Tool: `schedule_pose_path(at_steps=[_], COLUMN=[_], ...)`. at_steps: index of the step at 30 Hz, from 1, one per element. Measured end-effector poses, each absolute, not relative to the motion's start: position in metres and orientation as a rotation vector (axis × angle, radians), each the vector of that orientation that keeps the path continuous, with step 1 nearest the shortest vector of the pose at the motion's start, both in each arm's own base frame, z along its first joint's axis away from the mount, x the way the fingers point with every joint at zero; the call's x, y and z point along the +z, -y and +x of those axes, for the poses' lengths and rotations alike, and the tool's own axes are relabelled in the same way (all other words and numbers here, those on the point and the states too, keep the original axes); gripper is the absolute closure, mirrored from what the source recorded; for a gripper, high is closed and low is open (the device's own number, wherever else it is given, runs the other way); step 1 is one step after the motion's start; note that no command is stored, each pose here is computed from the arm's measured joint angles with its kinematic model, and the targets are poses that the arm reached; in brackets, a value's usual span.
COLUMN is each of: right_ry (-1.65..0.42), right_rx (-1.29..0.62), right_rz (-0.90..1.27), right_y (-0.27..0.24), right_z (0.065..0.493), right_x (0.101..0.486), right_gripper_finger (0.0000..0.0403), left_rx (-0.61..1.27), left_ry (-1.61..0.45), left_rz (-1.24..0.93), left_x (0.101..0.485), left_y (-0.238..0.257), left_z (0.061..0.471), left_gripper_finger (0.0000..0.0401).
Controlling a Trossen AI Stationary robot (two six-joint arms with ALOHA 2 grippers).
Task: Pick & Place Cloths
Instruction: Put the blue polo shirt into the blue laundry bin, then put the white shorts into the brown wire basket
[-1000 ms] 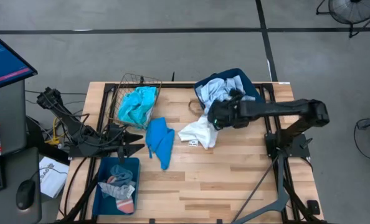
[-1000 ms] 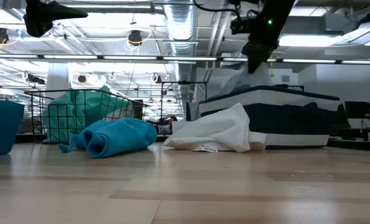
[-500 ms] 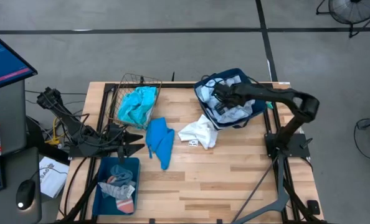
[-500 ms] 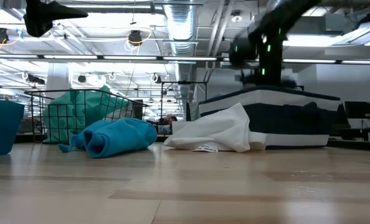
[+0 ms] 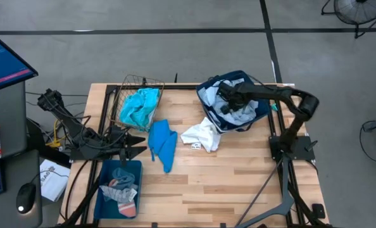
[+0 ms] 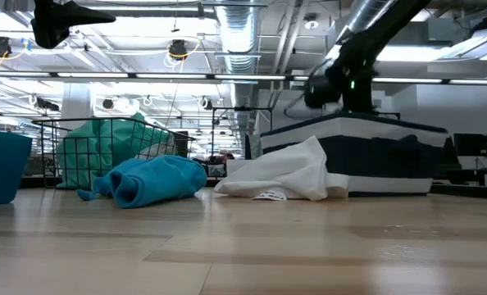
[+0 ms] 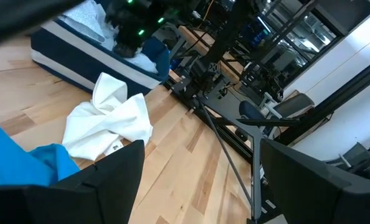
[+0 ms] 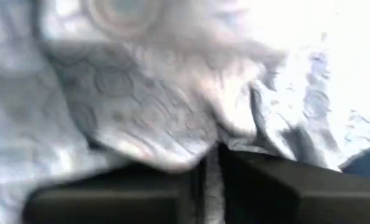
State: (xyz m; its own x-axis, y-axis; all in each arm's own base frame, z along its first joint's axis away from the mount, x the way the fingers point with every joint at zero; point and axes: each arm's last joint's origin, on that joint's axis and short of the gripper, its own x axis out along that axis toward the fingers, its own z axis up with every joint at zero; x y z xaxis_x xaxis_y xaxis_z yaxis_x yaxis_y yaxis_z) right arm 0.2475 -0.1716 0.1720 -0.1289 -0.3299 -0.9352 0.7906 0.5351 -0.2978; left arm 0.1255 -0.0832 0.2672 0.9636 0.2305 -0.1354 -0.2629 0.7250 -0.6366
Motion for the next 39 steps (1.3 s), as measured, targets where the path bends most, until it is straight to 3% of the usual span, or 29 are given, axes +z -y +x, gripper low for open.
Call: schedule_pose_path(at_steps=[9,16,22,29,39], right_ry=[-1.017,-0.825,-0.688,-0.753,-0.908], right_rx=[-1.005,-0.916,-0.632,-0.463,-0.643], right_rz=[0.423,0.4,0.393,0.525,0.681], right_y=[0.153,0.123,0.076,0.005,-0.077], right_z=[0.224,0.199,0.212,0.24,0.282], right_x=[0.268,0.314,0.335,0.319,0.248], right_gripper_finger=[0.0243,0.0152,0.0151,0.0163,0.0163], left_rx=[0.273,0.273,0.272,0.258,0.244], left_ry=[-0.051,-0.052,-0.055,-0.063,-0.073], left_rz=[-0.704,-0.703,-0.677,-0.668,-0.655], left_x=[0.267,0.267,0.267,0.267,0.267], left_y=[0.083,0.083,0.083,0.084,0.084], left_z=[0.125,0.125,0.125,0.126,0.126], left_gripper_finger=[0.01,0.01,0.01,0.01,0.01])
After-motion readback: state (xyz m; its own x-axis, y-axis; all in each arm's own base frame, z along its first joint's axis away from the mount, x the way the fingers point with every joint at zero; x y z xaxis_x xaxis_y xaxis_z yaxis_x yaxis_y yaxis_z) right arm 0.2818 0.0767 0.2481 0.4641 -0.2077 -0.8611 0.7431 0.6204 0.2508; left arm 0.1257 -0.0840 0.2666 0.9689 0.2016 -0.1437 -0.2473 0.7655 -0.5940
